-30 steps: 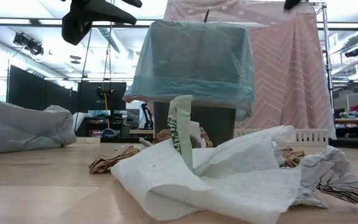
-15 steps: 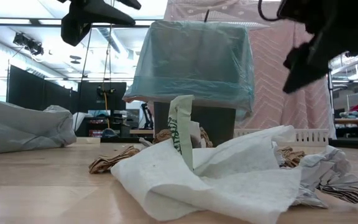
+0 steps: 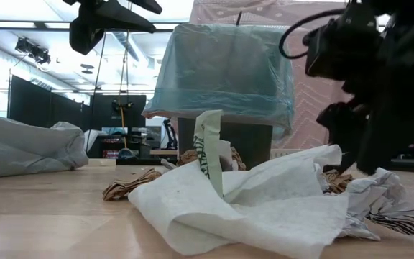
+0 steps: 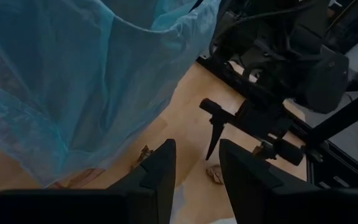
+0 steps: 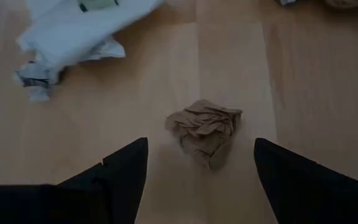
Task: Place trash/remove bag and relplace
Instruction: Put the brown napkin into the trash bin
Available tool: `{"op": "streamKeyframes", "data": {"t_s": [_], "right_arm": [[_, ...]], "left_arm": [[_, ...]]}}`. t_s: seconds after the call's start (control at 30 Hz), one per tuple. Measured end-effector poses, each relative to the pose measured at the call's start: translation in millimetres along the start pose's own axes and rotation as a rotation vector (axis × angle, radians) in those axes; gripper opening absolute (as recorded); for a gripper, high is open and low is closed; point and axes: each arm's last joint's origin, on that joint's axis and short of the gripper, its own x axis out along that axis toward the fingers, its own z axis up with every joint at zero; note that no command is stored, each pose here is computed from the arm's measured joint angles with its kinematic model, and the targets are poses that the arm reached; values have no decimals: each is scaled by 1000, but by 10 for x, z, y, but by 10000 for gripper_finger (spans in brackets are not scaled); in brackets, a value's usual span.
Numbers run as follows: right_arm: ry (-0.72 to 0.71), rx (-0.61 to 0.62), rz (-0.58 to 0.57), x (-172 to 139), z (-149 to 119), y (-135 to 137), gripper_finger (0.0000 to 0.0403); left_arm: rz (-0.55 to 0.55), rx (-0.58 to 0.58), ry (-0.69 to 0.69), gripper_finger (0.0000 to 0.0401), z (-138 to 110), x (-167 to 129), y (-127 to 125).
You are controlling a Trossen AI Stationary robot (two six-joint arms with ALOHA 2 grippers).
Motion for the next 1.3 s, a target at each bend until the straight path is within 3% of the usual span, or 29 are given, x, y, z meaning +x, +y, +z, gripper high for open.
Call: {"op": "streamKeyframes", "data": {"t_s": [0.3,0.43,0.6,0.8,0.97,1.1,1.3], "right_arm": [[-39,48,-16,170,23,-43,253],[-31,74,-42,195,7,-66,177],[-19,98,-55,182,-3,-81,29],[-12,181,-6,45,79,-32,6],[-82,140,54,-382,449,119,3],[-192,65,52,-937,836,180,1],[-479,9,-185,-1670,1320,2,1]], "left_arm": [[6,3,-2,131,-2,0,4],[7,3,-2,131,-2,0,5],[7,3,-2,131,-2,0,5],[8,8,-4,131,-1,0,6],[13,12,-5,131,-3,0,9],[20,18,-8,131,-4,1,14],[38,22,-25,131,-1,0,22]]}}
